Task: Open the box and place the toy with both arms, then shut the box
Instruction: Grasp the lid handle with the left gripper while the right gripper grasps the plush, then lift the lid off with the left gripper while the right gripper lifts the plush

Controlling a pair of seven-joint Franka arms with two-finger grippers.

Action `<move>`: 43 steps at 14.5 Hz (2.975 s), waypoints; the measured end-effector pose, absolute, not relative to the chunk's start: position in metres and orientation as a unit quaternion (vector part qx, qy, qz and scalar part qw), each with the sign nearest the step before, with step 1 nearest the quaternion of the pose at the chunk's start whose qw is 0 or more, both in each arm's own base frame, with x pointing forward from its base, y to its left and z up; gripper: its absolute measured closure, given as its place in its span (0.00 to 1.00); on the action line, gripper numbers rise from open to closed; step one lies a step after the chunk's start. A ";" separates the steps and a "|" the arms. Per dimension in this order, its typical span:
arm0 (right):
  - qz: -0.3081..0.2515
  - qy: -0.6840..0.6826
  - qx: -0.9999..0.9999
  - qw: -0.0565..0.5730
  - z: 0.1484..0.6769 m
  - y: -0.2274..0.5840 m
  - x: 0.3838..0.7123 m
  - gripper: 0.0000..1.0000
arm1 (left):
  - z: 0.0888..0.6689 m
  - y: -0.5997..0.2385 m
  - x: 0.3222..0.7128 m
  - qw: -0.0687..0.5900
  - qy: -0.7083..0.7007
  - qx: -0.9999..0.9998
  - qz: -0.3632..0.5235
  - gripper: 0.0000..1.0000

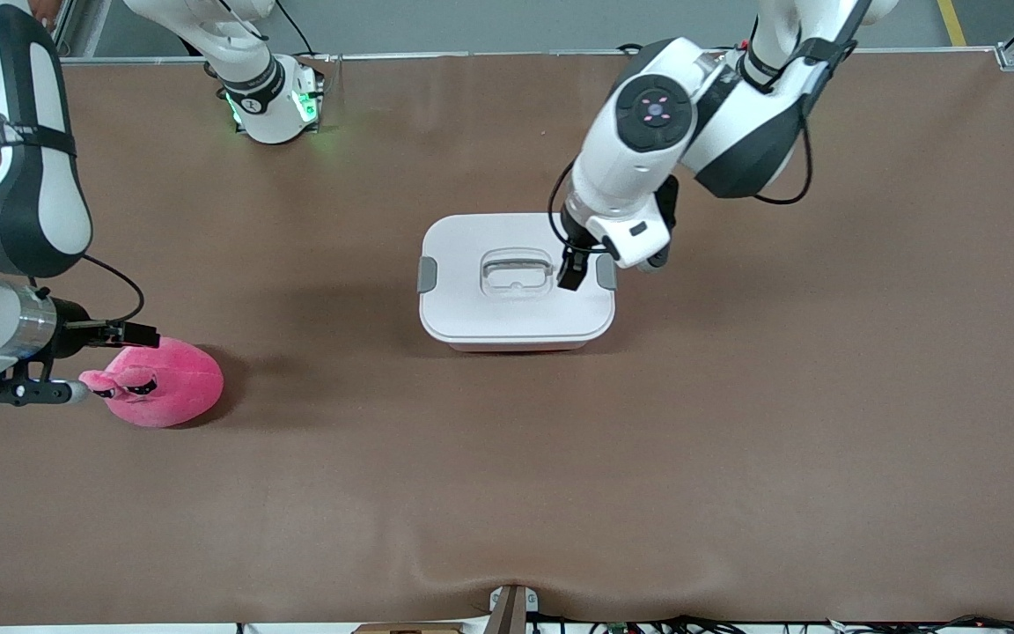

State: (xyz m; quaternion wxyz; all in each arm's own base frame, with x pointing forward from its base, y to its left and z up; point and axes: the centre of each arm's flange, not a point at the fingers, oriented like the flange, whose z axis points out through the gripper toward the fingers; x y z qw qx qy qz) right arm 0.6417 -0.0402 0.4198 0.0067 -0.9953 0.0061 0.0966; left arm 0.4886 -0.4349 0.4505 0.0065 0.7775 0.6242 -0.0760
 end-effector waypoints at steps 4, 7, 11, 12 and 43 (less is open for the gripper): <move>0.112 -0.043 -0.993 0.006 0.389 -0.045 0.647 0.00 | 0.414 -0.481 0.455 -0.020 0.646 0.763 -0.027 0.00; 0.090 -0.117 -0.989 -0.011 0.369 -0.052 0.660 0.00 | 0.396 -0.499 0.446 -0.015 0.667 0.744 -0.028 0.00; 0.079 -0.168 -0.983 -0.013 0.349 -0.054 0.668 0.00 | 0.373 -0.504 0.450 -0.016 0.681 0.732 -0.028 0.00; 0.082 -0.177 -0.981 -0.012 0.345 -0.054 0.668 0.00 | 0.367 -0.504 0.452 -0.014 0.684 0.729 -0.019 0.00; 0.102 -0.445 -0.888 -0.057 0.387 0.005 0.681 0.86 | 0.419 -0.473 0.477 0.005 0.709 0.704 0.036 0.93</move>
